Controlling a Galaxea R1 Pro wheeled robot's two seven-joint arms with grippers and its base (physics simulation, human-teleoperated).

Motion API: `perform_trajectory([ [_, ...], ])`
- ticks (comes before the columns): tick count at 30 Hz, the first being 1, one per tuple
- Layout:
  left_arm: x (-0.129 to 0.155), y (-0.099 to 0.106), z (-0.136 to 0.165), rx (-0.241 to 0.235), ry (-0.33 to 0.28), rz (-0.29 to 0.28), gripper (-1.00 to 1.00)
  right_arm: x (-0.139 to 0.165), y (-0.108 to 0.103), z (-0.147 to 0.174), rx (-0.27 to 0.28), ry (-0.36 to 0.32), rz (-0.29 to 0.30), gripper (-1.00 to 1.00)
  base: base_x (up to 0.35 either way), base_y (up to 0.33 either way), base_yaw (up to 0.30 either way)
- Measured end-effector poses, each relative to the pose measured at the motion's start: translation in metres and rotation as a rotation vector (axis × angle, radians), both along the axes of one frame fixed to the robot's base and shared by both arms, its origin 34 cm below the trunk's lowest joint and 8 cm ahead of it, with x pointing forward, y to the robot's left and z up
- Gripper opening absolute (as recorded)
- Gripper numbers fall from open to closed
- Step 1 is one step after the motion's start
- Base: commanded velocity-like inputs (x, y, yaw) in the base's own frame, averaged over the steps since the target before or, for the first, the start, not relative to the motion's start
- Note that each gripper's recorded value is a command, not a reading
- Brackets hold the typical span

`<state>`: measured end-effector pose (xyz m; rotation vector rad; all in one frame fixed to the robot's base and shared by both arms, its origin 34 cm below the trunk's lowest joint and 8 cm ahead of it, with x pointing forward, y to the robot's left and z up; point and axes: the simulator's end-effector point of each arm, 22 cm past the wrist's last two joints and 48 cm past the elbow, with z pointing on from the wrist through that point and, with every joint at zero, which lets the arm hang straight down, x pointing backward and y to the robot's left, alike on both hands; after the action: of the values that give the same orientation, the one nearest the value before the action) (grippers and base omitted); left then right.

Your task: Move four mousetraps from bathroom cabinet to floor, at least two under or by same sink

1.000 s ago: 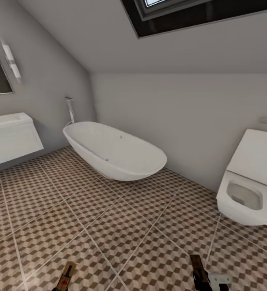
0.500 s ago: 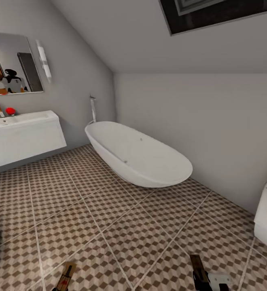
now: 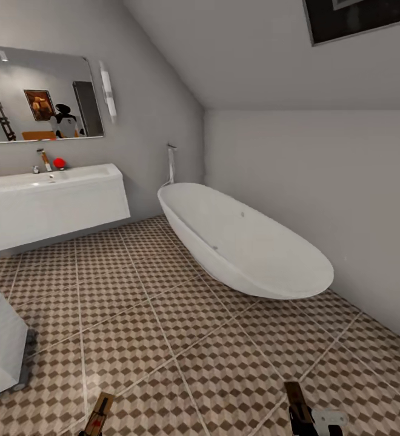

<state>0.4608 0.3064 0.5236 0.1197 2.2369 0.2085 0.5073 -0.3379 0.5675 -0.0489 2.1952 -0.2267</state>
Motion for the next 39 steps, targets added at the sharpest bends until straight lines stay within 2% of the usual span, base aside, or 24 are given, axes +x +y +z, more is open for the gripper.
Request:
perform_trajectory([
  [39, -0.0002, 0.0, -0.0002, 0.0, 0.001, 0.0, -1.0, -0.0006, 0.0, -0.0006, 0.0, 0.002, 0.0, -1.0, 0.242, 0.0, 0.288],
])
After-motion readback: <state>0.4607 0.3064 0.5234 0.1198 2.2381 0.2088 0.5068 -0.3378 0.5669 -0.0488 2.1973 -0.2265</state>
